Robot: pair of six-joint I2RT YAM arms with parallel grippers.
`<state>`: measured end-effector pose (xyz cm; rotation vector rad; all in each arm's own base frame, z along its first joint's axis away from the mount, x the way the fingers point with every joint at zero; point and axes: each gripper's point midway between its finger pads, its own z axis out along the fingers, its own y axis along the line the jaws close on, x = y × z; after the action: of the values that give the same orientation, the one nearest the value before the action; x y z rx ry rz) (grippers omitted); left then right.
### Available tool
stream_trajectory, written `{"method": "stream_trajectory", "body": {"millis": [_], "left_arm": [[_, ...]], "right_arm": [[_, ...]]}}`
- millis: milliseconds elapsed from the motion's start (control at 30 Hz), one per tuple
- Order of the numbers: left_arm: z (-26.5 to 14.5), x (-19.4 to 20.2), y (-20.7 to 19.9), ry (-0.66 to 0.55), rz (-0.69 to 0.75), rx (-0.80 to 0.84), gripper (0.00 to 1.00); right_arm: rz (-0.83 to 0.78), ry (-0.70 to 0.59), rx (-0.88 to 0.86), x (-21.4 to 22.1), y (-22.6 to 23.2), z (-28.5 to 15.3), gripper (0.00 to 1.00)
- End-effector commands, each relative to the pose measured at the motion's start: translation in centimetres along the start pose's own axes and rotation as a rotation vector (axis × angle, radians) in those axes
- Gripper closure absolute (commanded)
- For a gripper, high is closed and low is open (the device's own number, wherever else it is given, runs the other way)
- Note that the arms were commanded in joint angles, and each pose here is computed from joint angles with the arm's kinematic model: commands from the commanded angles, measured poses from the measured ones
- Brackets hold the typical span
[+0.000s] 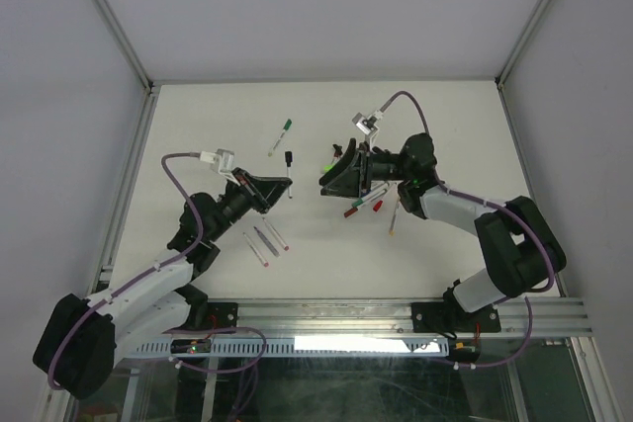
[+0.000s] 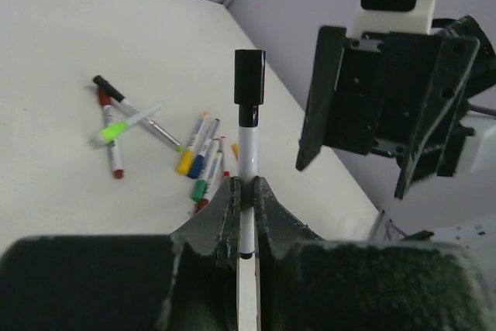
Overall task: Open the pen caps
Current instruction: Pick up the pen from the center of the board, then open the pen cap from the pen.
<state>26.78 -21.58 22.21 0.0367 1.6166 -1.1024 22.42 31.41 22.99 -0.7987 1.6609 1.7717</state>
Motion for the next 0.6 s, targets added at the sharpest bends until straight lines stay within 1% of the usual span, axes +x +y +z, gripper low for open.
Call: {"method": "stream_trajectory", "body": {"millis": [0, 133, 367, 567], "left_arm": [[-1.5, -3.7, -5.2, -0.24, -0.051, 0.204, 1.0], [-2.1, -2.9, -6.3, -0.265, -0.084, 0.254, 1.0], [-1.9, -1.2, -8.2, -0.263, -0.126, 0.304, 1.0], [-1.5, 0.0, -9.0, -0.251, -0.142, 0.311, 1.0]], "right_arm": [[-0.199, -0.131, -0.117, -4.1, 4.6, -0.1, 0.35], [-0.21, -0.139, -0.085, -4.1, 4.1, 0.2, 0.35], [-0.227, -0.142, -0.042, -3.6, 3.3, 0.9, 0.39], [-0.213, -0.139, -0.021, -3.5, 2.9, 1.3, 0.43]]}}
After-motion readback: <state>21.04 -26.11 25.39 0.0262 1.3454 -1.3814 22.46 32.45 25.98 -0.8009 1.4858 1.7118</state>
